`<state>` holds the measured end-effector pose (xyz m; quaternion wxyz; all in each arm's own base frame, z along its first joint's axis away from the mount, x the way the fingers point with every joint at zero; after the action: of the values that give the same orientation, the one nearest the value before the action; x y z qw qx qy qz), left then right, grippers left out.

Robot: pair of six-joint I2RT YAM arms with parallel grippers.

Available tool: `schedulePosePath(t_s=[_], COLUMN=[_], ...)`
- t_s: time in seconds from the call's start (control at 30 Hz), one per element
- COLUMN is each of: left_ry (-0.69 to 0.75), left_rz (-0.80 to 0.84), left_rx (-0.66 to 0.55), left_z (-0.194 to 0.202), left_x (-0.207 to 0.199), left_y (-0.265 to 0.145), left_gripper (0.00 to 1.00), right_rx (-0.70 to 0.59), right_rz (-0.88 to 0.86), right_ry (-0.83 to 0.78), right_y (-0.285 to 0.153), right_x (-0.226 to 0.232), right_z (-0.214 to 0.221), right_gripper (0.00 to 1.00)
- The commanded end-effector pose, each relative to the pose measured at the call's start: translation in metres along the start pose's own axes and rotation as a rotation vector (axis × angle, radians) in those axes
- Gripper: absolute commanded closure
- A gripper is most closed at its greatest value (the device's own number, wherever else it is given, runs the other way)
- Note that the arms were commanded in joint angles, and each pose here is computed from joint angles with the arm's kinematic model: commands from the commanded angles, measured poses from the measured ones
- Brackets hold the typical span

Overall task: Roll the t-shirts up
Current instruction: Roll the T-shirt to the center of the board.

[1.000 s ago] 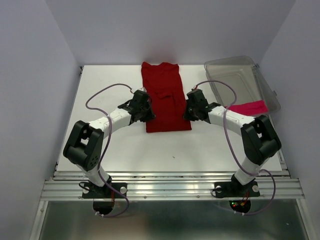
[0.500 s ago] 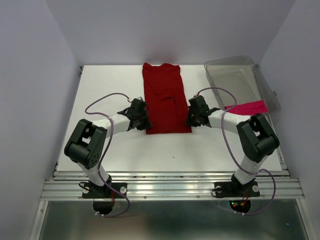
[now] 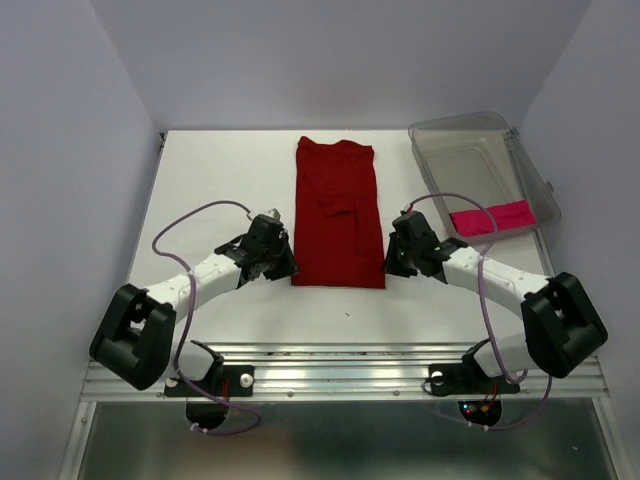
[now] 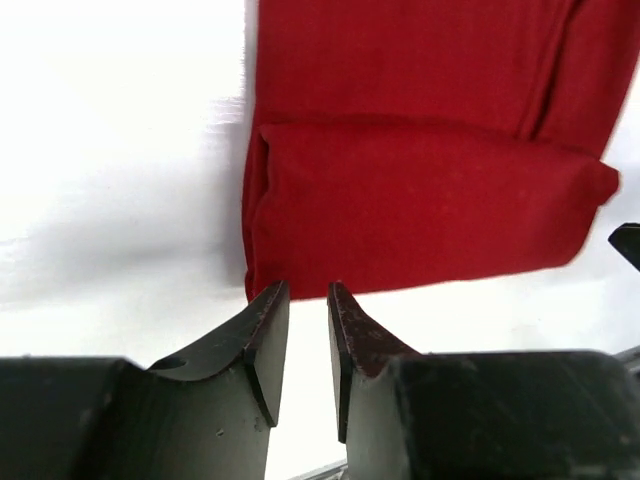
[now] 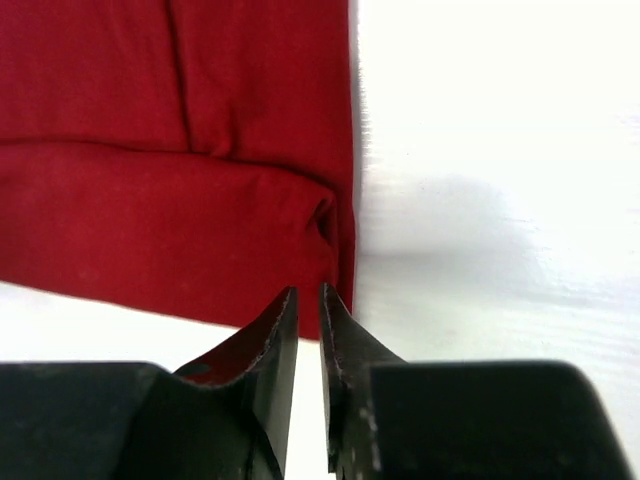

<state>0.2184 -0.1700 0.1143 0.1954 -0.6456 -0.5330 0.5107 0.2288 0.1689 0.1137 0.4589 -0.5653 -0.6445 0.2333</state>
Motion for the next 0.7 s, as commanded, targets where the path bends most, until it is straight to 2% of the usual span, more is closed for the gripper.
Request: schedulePosePath(t_s=[0.0,0.07,0.1,0.13,0.2,0.37,0.67], left_ry=[0.0,-0.002,-0.001,0.001,-0.009,-0.037,-0.034], left_rz=[-0.023,-0.006,-0.002,0.009,0.018,0.046,0.025], left_rx=[-0.047,-0.081,-0.085,-0.094,-0.094,-0.079,-0.046], left_z=[0.001,0.0,0.001,0.005,0.011,0.023,0.029], left_x=[0.004,0.004,0.005,0.008,0.013,0.02,0.027], left_y=[-0.024,-0.033,-0.033,-0.033,-0.03,-0.019,-0.004], left_gripper=[0.63,0.58,0.47,0.3,0.22,0.24,0.41], right_rx=[-0.078,-0.084,-0.08,-0.075,-0.05,-0.03,-0.006], right_rz=[0.004,-0.009,-0.026,-0.032,-0.052,-0.097,-0.075], right_ry=[-0.003,0.004,0.011,0.023,0.046,0.09,0.101], right_y=[-0.029,-0.037,-0.039,-0.041,-0.041,-0.032,-0.009], right_x=[-0.001,-0.001,-0.001,-0.003,-0.006,-0.01,-0.015], right_z=[-0.011,-0.009,-0.008,-0.003,0.006,0.02,0.029], right_gripper=[0.74,0.63,0.57,0.51,0.41,0.4,0.43])
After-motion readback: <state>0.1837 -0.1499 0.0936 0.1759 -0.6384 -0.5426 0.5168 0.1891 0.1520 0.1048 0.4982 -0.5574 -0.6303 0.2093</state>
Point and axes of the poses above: each gripper's point midway between its finger pads, its own y axis out along the fingers, its own x axis along the line the jaws close on, z = x × y, the point moved 8 cm from there along -y, back along the fingers
